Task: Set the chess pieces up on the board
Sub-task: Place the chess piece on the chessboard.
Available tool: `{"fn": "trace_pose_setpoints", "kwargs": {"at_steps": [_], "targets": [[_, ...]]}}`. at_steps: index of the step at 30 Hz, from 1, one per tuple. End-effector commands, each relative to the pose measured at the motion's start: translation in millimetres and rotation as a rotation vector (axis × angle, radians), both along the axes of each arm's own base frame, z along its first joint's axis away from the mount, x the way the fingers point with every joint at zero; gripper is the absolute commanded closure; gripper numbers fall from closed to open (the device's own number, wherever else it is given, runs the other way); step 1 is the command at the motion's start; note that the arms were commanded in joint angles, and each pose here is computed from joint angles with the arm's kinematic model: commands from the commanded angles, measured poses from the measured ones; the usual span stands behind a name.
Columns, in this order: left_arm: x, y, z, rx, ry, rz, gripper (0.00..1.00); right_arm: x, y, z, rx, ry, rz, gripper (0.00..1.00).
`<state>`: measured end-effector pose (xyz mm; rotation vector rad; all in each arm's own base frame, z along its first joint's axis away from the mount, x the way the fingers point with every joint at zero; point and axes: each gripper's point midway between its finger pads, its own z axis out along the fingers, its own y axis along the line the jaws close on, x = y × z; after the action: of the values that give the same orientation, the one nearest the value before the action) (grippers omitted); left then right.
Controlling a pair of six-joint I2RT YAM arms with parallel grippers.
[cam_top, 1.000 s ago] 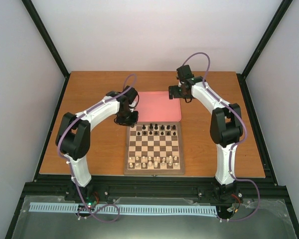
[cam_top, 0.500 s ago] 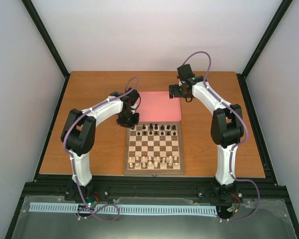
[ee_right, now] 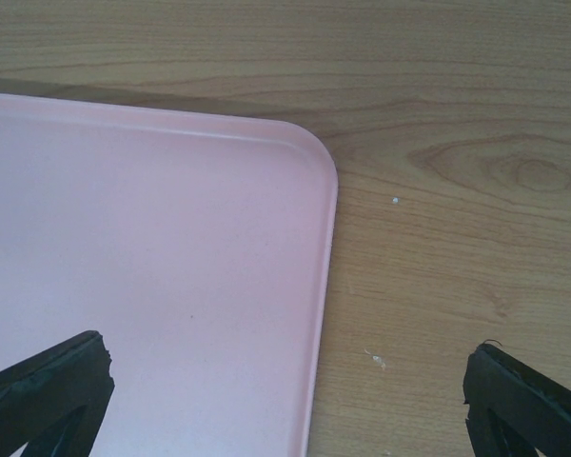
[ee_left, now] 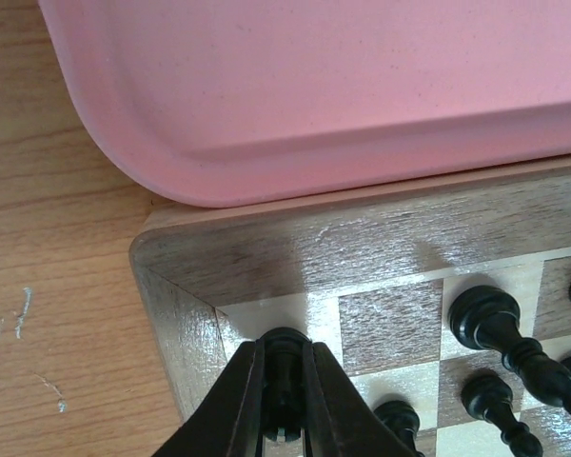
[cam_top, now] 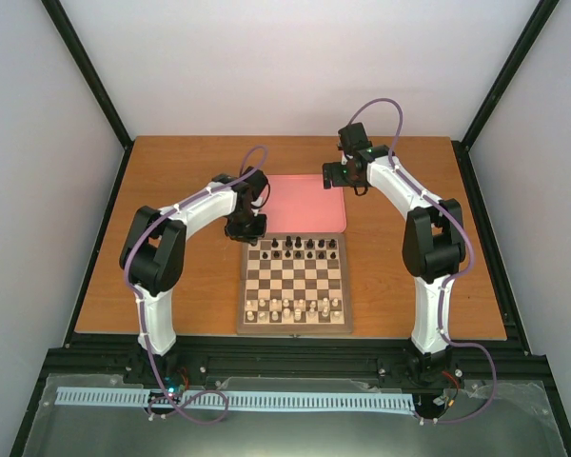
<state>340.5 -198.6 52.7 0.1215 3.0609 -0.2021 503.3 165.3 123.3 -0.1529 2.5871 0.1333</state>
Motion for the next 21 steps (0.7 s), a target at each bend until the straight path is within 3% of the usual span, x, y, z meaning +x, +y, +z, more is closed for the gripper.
{"fn": "trace_pose_setpoints", "kwargs": {"at_steps": [1,10,21], "targets": [[9.0,-5.9,5.9,-0.005,-0.022,0.004,0.98,-2.3,-7.0,17.6,-0.005,-0.031,-0.001,0.0],[2.4,-3.6,0.3,0.0,-0.001,-0.007,0.93,-4.0,-6.2,15.4,0.001,-0.027,0.0,0.0],[-0.4,-3.0,2.0,-0.005,-0.003,-0.008,0.7,-6.9,-6.1,14.5,0.007,-0.027,0.002,0.0]]}}
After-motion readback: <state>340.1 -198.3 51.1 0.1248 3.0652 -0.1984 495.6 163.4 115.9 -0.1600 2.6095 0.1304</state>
